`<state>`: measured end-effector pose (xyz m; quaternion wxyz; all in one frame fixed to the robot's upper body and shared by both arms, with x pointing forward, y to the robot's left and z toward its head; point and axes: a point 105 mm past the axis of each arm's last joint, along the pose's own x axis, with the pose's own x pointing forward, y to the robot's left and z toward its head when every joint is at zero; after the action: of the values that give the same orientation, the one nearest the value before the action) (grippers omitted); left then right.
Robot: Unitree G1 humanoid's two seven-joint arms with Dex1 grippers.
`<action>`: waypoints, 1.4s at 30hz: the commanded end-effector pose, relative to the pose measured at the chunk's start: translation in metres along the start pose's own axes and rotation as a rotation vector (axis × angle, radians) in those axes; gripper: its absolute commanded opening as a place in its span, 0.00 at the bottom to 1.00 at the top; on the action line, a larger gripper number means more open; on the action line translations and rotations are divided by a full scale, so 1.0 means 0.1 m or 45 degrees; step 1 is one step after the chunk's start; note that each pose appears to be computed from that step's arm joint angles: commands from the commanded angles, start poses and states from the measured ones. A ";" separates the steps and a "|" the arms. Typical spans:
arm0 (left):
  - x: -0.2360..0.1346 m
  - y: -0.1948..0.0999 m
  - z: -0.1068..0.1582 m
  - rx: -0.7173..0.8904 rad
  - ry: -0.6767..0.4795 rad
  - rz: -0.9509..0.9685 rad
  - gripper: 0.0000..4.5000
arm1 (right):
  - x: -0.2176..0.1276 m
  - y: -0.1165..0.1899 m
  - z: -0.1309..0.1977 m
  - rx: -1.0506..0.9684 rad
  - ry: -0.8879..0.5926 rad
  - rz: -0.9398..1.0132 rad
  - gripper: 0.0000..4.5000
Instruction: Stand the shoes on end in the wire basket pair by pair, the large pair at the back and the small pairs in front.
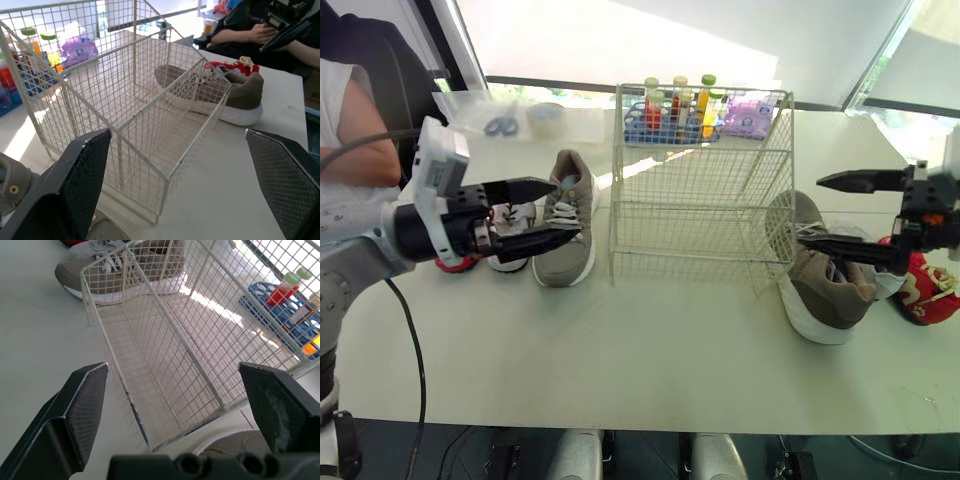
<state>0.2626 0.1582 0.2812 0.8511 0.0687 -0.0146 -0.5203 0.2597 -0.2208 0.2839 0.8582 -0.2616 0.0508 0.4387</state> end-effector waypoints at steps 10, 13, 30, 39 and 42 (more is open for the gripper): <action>0.03 -0.02 0.22 0.087 -0.070 -0.001 0.98 | -0.02 0.03 0.12 -0.108 -0.024 0.000 1.00; 0.06 -0.04 0.19 0.090 -0.062 -0.007 0.98 | 0.02 0.06 0.06 -0.125 0.005 0.036 1.00; 0.23 -0.08 0.10 0.047 -0.086 -0.125 0.98 | -0.17 -0.07 -0.63 0.259 0.265 -0.510 1.00; 0.54 -0.02 0.05 0.047 -0.104 -0.332 0.98 | -0.26 0.39 -0.81 0.492 0.320 -0.872 1.00; 0.61 -0.04 0.04 0.050 -0.113 -0.387 0.98 | -0.29 0.44 -0.87 0.529 0.324 -1.000 1.00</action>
<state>0.2891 0.1060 0.2719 0.7706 0.0463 -0.0295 -0.6349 0.2243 -0.2568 0.1909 0.9759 -0.1226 0.1651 0.0735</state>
